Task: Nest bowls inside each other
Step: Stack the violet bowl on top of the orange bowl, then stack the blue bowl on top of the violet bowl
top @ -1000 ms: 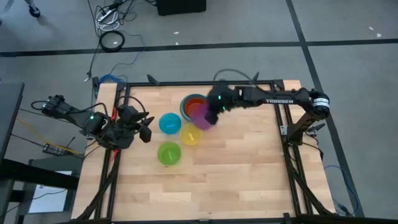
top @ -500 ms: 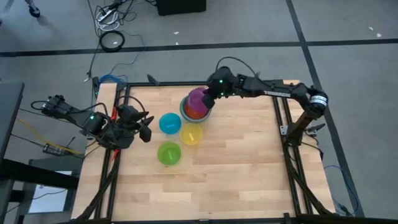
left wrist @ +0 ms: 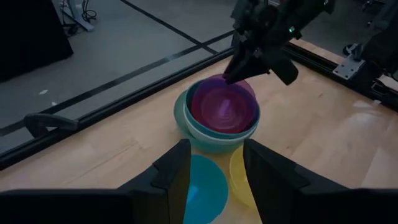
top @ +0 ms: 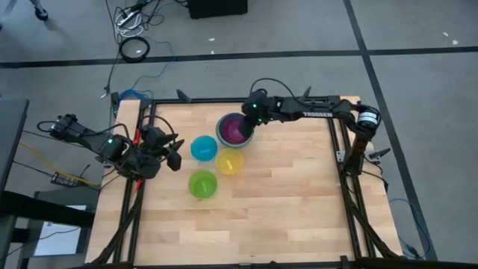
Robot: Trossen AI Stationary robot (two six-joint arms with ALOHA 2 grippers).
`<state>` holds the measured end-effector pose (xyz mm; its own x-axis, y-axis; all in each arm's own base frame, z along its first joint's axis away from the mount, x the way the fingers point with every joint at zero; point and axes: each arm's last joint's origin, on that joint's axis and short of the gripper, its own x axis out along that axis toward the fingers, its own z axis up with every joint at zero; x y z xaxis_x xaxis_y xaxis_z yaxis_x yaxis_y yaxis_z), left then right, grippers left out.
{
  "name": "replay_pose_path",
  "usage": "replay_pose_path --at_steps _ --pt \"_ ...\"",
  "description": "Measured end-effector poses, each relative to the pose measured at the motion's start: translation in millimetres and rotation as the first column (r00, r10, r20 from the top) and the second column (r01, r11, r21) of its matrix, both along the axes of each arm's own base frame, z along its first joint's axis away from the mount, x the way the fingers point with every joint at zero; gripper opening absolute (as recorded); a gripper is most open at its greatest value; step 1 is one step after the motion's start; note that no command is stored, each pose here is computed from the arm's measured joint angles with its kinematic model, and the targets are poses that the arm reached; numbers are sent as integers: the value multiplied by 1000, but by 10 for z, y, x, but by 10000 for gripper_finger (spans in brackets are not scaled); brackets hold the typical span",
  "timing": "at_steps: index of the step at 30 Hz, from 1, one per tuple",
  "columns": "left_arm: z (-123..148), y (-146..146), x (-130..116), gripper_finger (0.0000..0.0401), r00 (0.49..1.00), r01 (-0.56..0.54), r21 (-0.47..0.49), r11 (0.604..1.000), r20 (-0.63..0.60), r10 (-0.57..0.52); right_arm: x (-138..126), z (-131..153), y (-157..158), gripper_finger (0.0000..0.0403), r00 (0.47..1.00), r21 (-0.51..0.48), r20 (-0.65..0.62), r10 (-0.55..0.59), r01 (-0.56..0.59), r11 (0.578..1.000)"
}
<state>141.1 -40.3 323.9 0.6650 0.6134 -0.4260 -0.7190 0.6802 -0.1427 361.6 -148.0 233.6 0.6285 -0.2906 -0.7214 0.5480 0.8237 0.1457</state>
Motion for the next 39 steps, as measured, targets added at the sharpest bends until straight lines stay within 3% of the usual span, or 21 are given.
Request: replay_pose_path --at_steps 5,11,16,19,22,29,32,39 --pt "0 0 0 157 1000 -2 -2 1000 2 2 -13 13 -33 146 1000 5 8 -26 26 1000" --pt "-7 3 -8 157 1000 -2 -5 1000 -6 2 -57 123 20 160 1000 -2 19 -15 15 1000" --pt "-115 24 16 157 993 13 -192 981 -115 -36 -211 415 225 154 1000 -74 -1 13 -13 997" --pt "-253 43 101 157 965 -45 -235 971 -260 -18 -357 669 409 154 1000 -148 3 16 -15 989" --pt "-371 126 213 157 932 -164 -210 964 -353 82 -510 870 605 153 1000 -206 0 13 -13 978" --pt "-683 492 563 157 813 -439 -194 877 -501 296 -815 1144 965 153 1000 -279 -13 10 -13 960" --pt "-840 644 727 157 780 -469 -238 850 -563 272 -885 1203 1036 153 1000 -304 -8 5 -7 953" --pt "-1168 883 1001 157 744 -459 -310 832 -646 169 -874 1188 1052 153 1000 -304 -19 11 -16 952"
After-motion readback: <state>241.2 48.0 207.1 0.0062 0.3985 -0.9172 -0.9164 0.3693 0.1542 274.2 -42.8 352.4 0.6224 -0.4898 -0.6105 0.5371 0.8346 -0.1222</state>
